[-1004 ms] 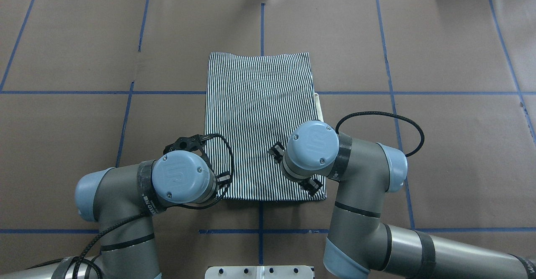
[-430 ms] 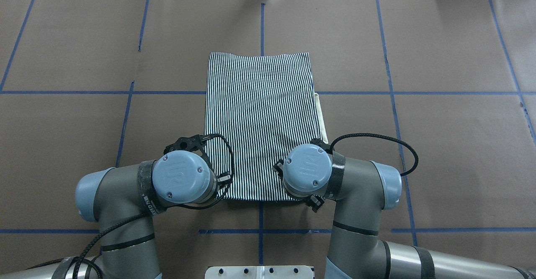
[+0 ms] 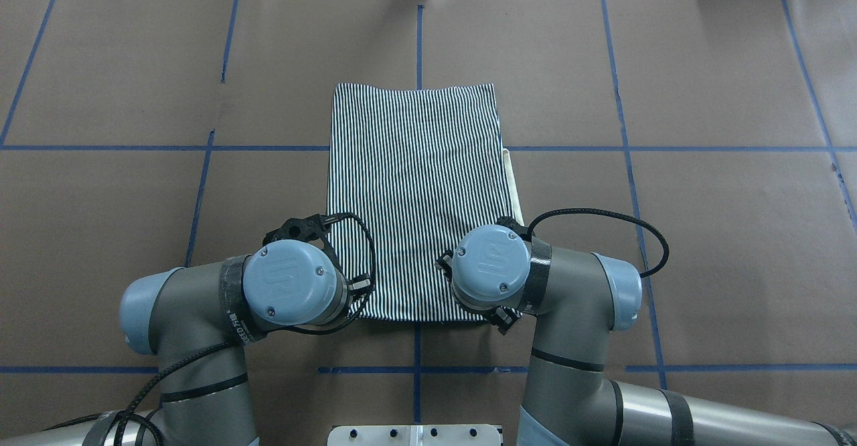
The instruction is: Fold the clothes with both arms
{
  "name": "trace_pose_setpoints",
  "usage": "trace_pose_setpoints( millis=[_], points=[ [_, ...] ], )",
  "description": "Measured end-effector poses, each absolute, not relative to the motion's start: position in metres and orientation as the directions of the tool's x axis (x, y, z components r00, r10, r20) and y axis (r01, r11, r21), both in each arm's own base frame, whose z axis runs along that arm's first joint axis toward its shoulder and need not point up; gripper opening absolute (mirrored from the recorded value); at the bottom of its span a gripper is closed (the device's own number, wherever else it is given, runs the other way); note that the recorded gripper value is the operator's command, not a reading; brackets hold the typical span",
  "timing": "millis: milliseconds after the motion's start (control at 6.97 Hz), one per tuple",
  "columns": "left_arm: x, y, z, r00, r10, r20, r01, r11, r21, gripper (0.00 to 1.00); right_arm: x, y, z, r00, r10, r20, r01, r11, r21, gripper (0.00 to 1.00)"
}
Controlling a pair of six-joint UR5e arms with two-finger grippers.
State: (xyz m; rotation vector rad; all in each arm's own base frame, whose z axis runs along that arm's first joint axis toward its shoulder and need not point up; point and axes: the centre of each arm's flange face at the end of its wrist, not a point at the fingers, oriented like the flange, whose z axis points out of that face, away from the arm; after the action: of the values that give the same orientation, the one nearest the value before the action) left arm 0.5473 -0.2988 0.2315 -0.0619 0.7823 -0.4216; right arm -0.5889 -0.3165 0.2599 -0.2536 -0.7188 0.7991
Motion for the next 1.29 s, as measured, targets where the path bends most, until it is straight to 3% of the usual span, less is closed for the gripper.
trace_pose_setpoints(
  millis=[430, 717, 1004, 1291],
  points=[
    [0.545, -0.299, 0.229, 0.627, -0.390, -0.674, 0.345, 0.915, -0.208, 0.00, -0.595, -0.320, 0.270, 0.491, 0.726, 0.481, -0.570, 0.686, -0.453, 1.00],
    [0.545, -0.299, 0.229, 0.627, -0.390, -0.674, 0.345, 0.915, -0.208, 0.00, -0.596, -0.320, 0.273, 0.495, 0.728, 0.474, -0.574, 0.684, -0.450, 0.46],
    [0.545, -0.299, 0.229, 0.627, -0.390, -0.674, 0.346, 0.915, -0.208, 0.00, -0.594, -0.320, 0.271, 0.492, 0.731, 0.474, -0.573, 0.681, -0.456, 0.05],
    [0.545, -0.299, 0.229, 0.627, -0.391, -0.674, 0.346, 0.915, -0.209, 0.00, -0.595, -0.319, 0.269, 0.494, 0.730, 0.473, -0.569, 0.683, -0.459, 0.00]
  ],
)
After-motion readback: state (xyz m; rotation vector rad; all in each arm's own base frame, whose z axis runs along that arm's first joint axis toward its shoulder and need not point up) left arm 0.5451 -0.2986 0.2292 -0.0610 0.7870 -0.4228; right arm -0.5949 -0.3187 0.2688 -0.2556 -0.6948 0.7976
